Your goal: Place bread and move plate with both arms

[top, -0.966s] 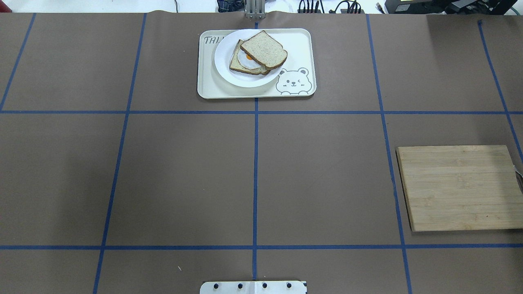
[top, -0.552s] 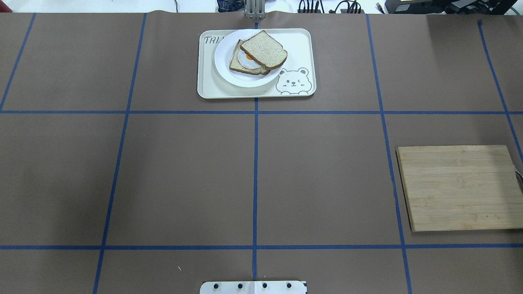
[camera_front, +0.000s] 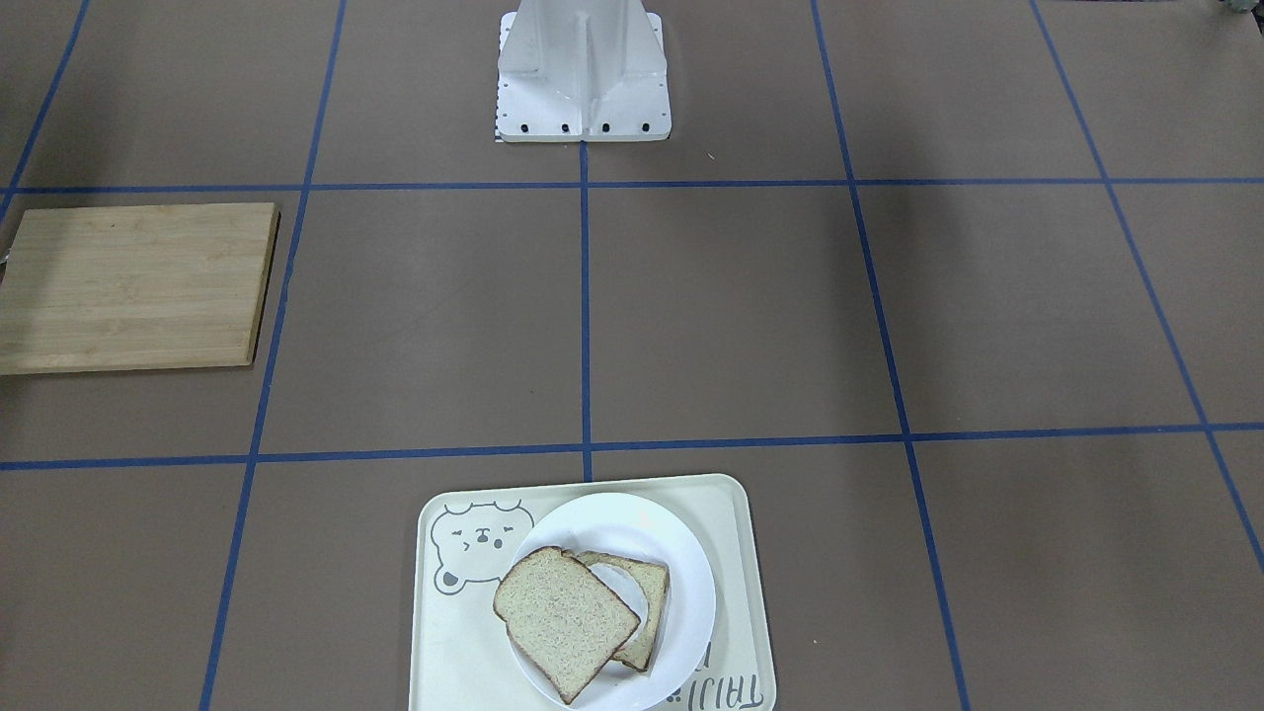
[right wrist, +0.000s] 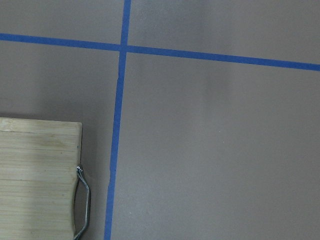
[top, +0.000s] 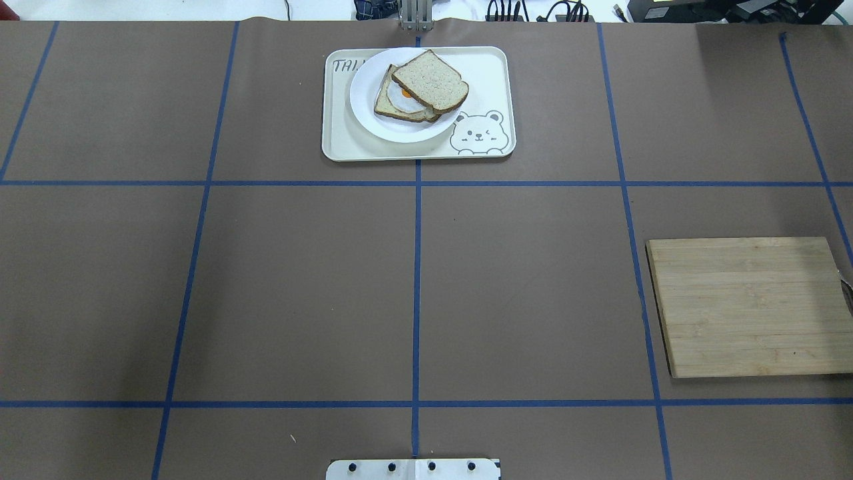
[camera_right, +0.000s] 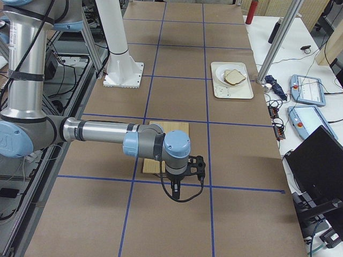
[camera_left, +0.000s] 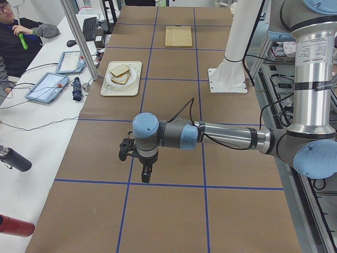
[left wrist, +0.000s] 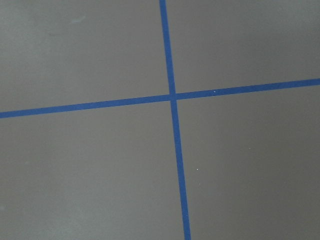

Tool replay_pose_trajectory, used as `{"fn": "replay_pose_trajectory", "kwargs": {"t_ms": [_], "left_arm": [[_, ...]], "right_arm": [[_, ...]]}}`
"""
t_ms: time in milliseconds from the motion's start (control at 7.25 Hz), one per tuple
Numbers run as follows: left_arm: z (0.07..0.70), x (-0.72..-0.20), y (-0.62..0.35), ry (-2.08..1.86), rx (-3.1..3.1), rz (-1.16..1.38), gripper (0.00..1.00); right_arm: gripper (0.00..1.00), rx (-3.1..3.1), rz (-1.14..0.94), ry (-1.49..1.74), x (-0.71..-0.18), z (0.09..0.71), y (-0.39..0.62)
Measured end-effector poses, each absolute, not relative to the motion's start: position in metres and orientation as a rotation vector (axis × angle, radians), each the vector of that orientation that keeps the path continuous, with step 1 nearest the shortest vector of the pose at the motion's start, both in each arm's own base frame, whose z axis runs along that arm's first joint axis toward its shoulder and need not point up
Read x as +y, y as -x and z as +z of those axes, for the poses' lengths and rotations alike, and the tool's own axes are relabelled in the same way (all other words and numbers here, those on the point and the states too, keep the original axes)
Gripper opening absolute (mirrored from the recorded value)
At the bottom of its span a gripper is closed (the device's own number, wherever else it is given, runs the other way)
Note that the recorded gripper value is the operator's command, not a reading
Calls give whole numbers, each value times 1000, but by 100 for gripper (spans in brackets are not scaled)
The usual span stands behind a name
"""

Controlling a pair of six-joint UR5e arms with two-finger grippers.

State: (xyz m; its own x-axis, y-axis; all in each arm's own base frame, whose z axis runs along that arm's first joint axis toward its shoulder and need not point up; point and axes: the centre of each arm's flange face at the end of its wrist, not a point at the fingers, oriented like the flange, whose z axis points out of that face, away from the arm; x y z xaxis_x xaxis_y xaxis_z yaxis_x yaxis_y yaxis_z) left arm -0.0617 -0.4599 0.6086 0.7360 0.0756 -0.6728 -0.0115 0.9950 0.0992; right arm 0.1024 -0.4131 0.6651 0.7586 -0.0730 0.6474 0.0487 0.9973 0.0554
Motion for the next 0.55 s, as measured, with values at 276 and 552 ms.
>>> {"fn": "replay_pose_trajectory", "kwargs": {"t_ms": [276,552], "left_arm": [[602,-453,64,-105,742,52,99],[605,-448,64,-99,742,49,99]], "right_arm": [[100,-707,-66,-36,-413,665,-102],[100,-706,-67,-37,-413,665,-102]]}}
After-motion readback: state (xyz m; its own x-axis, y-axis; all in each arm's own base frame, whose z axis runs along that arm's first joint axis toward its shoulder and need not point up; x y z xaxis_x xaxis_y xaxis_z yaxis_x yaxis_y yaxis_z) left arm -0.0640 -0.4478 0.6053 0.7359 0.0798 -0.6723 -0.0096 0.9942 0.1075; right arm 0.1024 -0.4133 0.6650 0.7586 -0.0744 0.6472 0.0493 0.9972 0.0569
